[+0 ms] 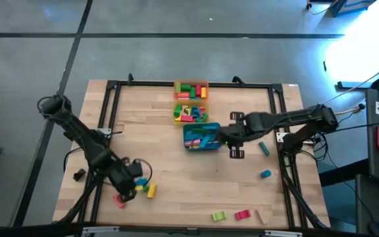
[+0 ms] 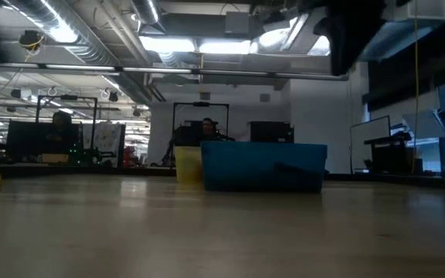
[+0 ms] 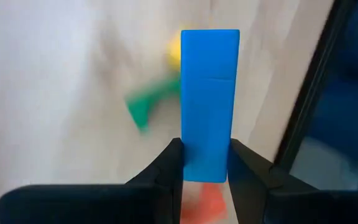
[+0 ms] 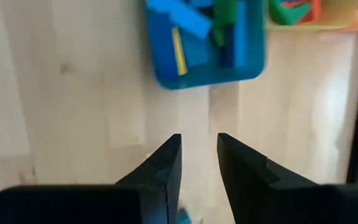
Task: Sort blocks by size
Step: Put the blue rectangular block into the blue bin, then put the blue cylinder block into the orange bin
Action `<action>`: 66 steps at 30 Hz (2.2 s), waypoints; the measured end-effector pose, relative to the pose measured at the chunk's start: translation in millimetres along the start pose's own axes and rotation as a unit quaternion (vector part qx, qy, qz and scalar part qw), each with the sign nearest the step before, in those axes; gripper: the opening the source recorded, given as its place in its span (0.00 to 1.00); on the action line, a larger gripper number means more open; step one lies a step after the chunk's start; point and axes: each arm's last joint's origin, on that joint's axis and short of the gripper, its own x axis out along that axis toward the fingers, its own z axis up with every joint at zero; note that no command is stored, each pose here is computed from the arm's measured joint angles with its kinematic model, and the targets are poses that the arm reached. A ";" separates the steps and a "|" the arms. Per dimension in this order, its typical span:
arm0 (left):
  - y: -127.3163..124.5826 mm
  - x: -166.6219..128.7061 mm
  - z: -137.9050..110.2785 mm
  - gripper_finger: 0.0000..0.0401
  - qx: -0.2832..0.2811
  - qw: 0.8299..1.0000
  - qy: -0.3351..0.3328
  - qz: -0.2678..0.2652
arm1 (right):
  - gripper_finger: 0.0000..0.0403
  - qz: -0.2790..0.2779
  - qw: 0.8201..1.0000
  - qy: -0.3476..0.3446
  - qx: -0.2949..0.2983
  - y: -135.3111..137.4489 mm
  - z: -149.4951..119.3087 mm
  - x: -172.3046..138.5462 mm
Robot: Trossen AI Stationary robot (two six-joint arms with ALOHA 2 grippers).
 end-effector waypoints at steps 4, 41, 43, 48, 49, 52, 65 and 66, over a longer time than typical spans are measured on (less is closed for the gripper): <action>12.3 -16.4 24.9 0.20 0.025 0.989 -0.145 0.032 | 0.26 0.003 1.000 0.018 -0.021 24.9 -10.5 8.0; 120.9 77.7 209.7 0.45 0.148 0.914 -0.327 0.191 | 0.26 -0.002 0.955 0.176 0.237 107.4 -82.6 -6.5; 122.3 77.5 209.9 0.46 0.147 0.914 -0.325 0.192 | 0.26 0.012 0.949 0.190 0.251 113.4 -86.0 -8.3; 123.6 77.2 210.4 0.45 0.156 0.912 -0.323 0.197 | 0.26 0.032 0.937 0.203 0.281 128.1 -93.9 -12.7; 123.6 77.2 210.4 0.45 0.160 0.912 -0.322 0.199 | 0.26 0.035 0.938 0.201 0.281 130.8 -95.3 -13.5; 123.4 77.3 210.3 0.45 0.171 0.910 -0.320 0.202 | 0.27 0.039 0.938 0.201 0.279 135.0 -98.2 -14.9; 123.4 77.2 210.3 0.45 0.173 0.909 -0.319 0.203 | 0.58 -0.012 0.928 0.205 0.312 130.9 -104.7 -4.5; 123.4 77.2 210.3 0.45 0.173 0.909 -0.319 0.203 | 0.60 -0.024 0.927 0.209 0.311 130.3 -107.6 0.7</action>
